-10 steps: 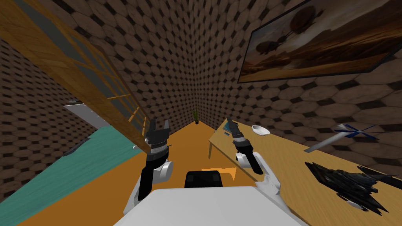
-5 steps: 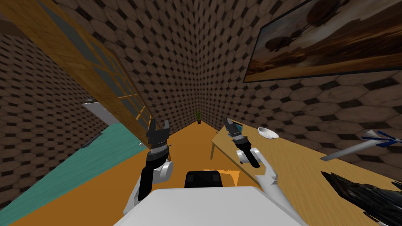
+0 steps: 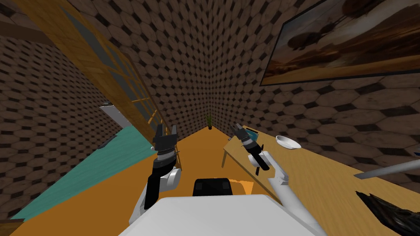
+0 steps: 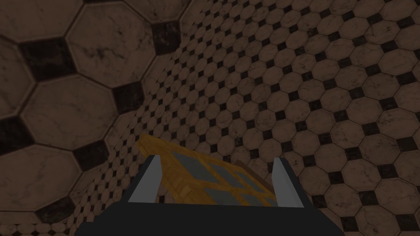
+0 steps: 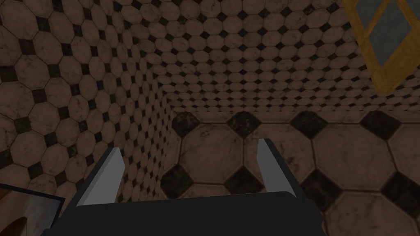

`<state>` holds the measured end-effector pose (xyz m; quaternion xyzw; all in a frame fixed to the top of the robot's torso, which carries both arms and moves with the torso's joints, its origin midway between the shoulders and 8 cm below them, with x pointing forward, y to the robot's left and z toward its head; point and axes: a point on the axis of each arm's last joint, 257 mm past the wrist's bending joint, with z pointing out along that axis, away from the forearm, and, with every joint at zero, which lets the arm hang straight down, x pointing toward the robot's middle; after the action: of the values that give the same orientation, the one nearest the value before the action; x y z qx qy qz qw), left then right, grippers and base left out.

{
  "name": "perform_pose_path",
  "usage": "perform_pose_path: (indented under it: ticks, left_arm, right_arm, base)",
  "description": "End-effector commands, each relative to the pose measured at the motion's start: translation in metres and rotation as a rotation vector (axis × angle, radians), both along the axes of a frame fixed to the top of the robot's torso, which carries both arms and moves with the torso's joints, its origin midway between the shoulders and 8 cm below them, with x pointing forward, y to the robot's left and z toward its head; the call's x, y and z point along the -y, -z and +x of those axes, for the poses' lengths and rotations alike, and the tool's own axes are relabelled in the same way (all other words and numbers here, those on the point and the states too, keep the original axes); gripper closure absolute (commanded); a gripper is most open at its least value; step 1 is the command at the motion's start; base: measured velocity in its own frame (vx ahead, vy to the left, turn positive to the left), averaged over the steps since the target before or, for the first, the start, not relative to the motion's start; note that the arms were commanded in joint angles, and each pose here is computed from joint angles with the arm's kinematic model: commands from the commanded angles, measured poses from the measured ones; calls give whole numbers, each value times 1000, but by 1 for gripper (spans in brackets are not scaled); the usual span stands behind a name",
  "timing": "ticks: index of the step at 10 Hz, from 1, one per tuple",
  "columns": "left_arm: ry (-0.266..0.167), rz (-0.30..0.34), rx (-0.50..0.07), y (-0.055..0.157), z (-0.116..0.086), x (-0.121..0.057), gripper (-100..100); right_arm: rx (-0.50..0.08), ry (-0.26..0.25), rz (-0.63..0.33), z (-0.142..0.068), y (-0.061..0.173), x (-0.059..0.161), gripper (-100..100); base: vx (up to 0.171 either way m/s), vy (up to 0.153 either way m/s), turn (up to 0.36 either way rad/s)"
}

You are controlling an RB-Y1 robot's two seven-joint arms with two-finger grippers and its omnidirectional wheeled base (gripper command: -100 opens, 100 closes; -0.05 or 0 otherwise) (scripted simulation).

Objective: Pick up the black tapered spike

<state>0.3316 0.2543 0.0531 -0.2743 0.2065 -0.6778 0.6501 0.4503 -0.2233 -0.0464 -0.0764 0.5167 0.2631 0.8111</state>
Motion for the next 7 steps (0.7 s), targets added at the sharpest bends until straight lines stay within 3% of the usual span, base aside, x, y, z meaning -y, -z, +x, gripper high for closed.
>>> perform_pose_path:
  ticks: [1, 3, 4, 7]
  left_arm:
    - [0, 0, 0, 0, 0, 0, 0]
    - [0, 0, 0, 0, 0, 0, 0]
    - [0, 0, 0, 0, 0, 0, 0]
    - [0, 0, 0, 0, 0, 0, 0]
  right_arm:
    - [22, 21, -119, 8, 9, 2, -100]
    - [0, 34, -158, 12, 23, 3, -100]
    - [10, 52, -257, 20, 34, 8, -100]
    - [-2, 78, -400, 30, 59, 15, -100]
  base:
    - [16, 19, 140]
    - [12, 12, 26]
    - [12, 17, 154]
    - [14, 12, 81]
